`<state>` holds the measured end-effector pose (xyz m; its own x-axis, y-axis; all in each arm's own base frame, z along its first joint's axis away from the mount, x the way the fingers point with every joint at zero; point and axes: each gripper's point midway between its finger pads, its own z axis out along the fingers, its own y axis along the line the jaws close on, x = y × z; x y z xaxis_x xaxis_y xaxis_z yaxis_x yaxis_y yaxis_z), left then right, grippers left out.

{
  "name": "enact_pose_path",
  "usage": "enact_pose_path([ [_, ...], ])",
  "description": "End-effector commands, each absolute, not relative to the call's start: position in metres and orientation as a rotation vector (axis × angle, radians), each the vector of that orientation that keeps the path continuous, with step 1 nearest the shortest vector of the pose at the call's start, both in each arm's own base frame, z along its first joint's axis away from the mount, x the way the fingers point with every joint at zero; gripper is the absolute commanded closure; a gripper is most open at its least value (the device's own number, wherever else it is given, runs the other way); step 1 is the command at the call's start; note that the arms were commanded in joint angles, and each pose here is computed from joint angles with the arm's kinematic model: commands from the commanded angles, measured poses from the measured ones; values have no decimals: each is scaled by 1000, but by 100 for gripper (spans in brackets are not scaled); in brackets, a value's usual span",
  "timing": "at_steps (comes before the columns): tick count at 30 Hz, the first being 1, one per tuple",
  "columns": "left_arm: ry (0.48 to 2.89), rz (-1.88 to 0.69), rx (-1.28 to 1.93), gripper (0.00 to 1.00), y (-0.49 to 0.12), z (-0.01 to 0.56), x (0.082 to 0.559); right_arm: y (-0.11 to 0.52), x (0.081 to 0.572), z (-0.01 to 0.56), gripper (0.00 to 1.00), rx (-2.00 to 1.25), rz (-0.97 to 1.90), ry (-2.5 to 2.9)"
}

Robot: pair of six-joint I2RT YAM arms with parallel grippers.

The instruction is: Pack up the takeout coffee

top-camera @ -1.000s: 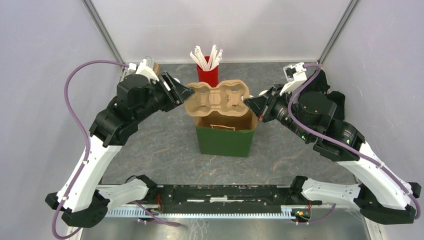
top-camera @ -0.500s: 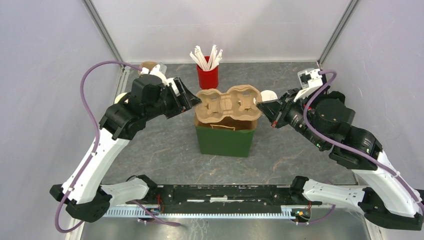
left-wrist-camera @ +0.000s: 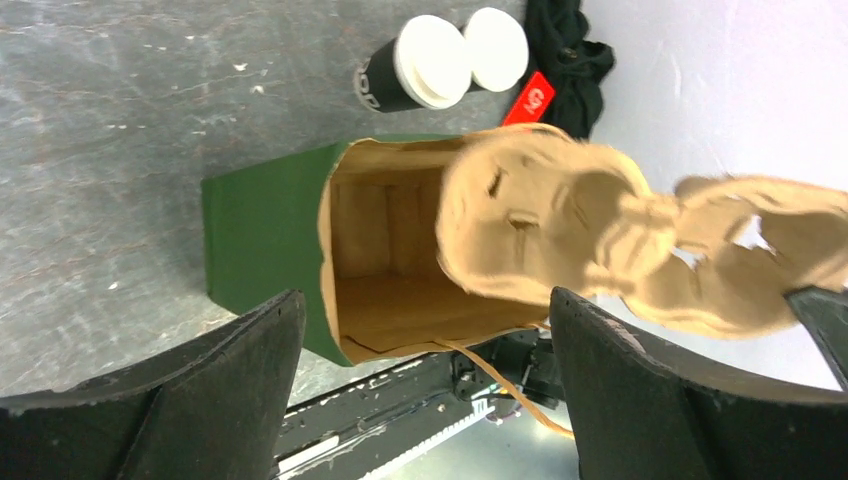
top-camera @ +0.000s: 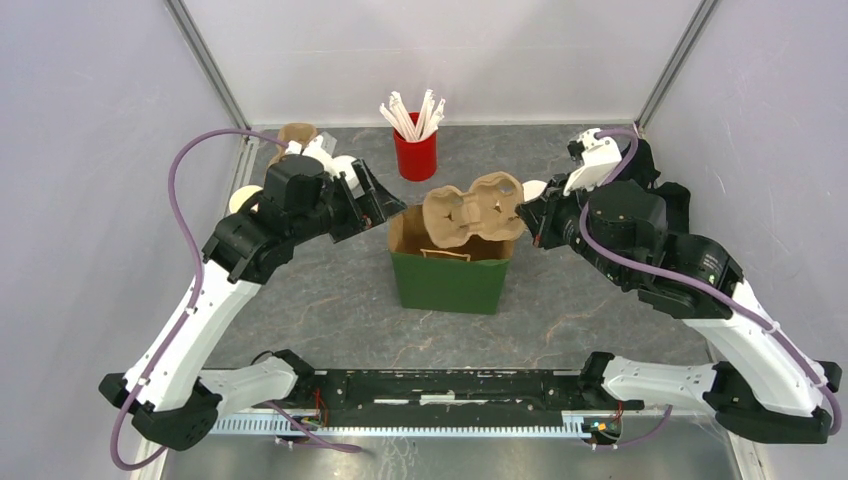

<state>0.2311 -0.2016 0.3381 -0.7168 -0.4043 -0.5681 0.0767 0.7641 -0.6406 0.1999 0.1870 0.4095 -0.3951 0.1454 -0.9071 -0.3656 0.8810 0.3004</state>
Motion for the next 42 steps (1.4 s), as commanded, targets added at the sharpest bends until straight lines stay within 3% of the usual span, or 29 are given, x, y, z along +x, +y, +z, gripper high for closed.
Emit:
enact_pose_path([
  [1, 2120, -1042, -104, 3, -225, 362, 227, 183, 206, 412, 100, -145, 505, 1901],
  [7, 2130, -978, -181, 3, -217, 355, 235, 186, 206, 411, 100, -112, 521, 1930],
  [12, 2255, -749, -333, 31, -193, 319, 245, 189, 199, 410, 100, -68, 564, 1984],
  [15, 2300, -712, -331, 40, -194, 308, 247, 190, 196, 407, 100, -30, 582, 2024],
  [21, 2342, -664, -314, 46, -194, 293, 250, 191, 192, 381, 100, 8, 543, 2131],
  [32, 2394, -671, -264, 78, -204, 273, 252, 203, 197, 363, 100, 1, 496, 2201],
  [42, 2417, -711, -245, 93, -208, 267, 245, 207, 211, 342, 100, 95, 423, 2217],
])
